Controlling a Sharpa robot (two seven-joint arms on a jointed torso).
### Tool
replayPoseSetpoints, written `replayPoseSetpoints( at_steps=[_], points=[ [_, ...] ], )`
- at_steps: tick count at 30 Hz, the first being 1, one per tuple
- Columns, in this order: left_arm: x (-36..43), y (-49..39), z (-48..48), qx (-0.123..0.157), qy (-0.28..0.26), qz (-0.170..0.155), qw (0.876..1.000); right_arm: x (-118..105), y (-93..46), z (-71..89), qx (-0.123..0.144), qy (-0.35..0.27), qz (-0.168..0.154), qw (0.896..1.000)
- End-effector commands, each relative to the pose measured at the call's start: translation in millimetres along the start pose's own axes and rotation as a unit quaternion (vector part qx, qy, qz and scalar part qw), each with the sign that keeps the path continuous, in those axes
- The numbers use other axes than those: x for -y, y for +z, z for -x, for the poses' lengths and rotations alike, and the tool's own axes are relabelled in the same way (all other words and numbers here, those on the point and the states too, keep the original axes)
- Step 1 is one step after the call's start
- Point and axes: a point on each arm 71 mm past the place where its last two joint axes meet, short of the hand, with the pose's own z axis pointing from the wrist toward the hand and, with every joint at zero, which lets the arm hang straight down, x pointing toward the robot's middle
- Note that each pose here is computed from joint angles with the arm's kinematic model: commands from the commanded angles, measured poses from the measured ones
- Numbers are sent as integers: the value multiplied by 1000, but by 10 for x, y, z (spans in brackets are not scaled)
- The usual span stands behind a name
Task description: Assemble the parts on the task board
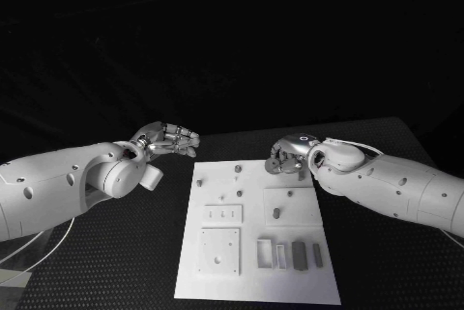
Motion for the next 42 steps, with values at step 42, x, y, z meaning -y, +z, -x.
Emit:
replayPoseSetpoints(
  at_steps=[42],
  points=[
    [9,-7,-13,-6,-2,-3,1000,-168,-54,-2,18,-47,9,999]
  ],
)
